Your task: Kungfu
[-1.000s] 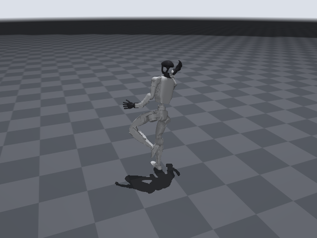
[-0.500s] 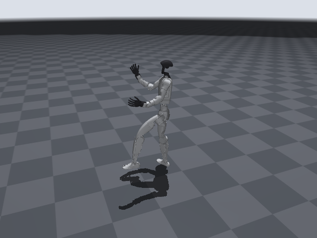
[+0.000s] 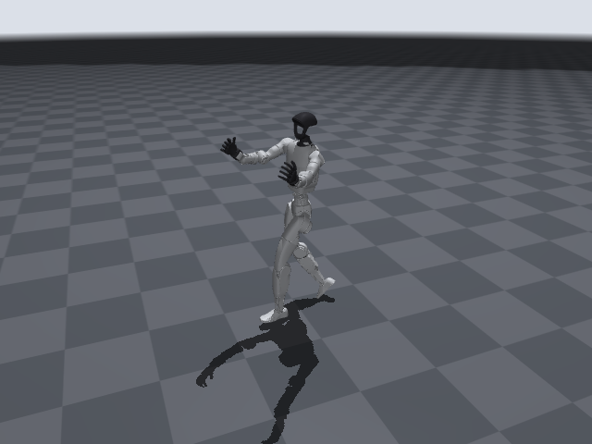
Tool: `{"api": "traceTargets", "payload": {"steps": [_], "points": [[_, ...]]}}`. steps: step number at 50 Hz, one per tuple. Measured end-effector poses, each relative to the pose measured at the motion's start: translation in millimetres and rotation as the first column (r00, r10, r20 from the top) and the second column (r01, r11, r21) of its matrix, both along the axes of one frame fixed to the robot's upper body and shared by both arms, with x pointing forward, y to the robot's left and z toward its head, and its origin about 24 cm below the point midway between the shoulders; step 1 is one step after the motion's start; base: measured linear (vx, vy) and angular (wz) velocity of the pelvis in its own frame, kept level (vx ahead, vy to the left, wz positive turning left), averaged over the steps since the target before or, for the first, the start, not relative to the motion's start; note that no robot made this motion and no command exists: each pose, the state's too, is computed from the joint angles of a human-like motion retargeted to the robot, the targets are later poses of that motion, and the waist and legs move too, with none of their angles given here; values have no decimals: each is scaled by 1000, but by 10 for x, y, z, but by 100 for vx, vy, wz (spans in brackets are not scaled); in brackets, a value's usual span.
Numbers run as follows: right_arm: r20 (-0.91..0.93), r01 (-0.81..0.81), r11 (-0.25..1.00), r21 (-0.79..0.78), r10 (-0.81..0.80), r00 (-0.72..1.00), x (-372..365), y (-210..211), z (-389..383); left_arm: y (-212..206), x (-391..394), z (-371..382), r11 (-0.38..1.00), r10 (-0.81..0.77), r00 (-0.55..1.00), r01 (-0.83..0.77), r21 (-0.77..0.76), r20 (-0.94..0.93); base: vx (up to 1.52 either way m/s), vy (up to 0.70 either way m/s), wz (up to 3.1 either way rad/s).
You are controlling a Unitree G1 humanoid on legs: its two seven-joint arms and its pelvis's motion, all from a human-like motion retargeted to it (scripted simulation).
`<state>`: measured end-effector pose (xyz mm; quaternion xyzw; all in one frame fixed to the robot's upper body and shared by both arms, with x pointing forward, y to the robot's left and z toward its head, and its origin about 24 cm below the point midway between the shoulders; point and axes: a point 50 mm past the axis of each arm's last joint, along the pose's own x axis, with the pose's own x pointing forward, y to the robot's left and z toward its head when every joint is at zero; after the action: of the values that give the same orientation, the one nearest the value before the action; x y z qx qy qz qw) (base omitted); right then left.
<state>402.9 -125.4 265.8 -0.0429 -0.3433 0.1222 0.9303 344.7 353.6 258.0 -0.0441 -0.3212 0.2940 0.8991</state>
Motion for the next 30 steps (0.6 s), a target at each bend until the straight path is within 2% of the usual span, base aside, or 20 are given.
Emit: {"api": "traceTargets", "payload": {"steps": [6, 12, 15, 19, 22, 25, 26, 28, 30], "points": [[-71, 59, 995, 79, -53, 996, 20, -238, -189, -114, 115, -125, 997, -72, 997, 70, -33, -42, 47, -57, 129], [-181, 107, 993, 40, -98, 979, -64, -576, -672, -477, 277, -663, 967, -256, 947, 252, -45, -196, 68, 43, 130], [-295, 96, 994, -51, -107, 949, -228, -778, -1182, -784, 269, -1306, 906, -421, 830, 409, -114, -366, 59, 42, 199], [-532, 132, 974, -186, -213, 819, -644, -998, -2130, -1302, -58, -2393, 798, -581, 557, 531, -283, -594, 36, -8, 83], [-776, 120, 944, -306, -321, 543, -1215, -1017, -3064, -1801, -671, -3297, 709, -676, 247, 476, -520, -695, 10, -7, 52], [-913, 46, 912, -407, -407, -4, -2200, -919, -3983, -2244, -1397, -3836, 477, -846, -76, 330, -814, -527, 1, -11, 46], [-873, -19, 902, -432, -423, -244, -2618, -933, -4179, -2365, -1544, -3901, 414, -883, -105, 287, -864, -458, -5, -10, 20], [-635, -203, 888, -413, -441, -634, -3537, -1014, -4336, -2664, -1694, -3941, 346, -923, -86, 235, -908, -374, -3, -12, -1], [-317, -355, 882, -309, -447, -836, -4452, -1084, -4259, -2896, -1657, -3886, 329, -936, -43, 243, -912, -349, -5, -6, 48]]}}
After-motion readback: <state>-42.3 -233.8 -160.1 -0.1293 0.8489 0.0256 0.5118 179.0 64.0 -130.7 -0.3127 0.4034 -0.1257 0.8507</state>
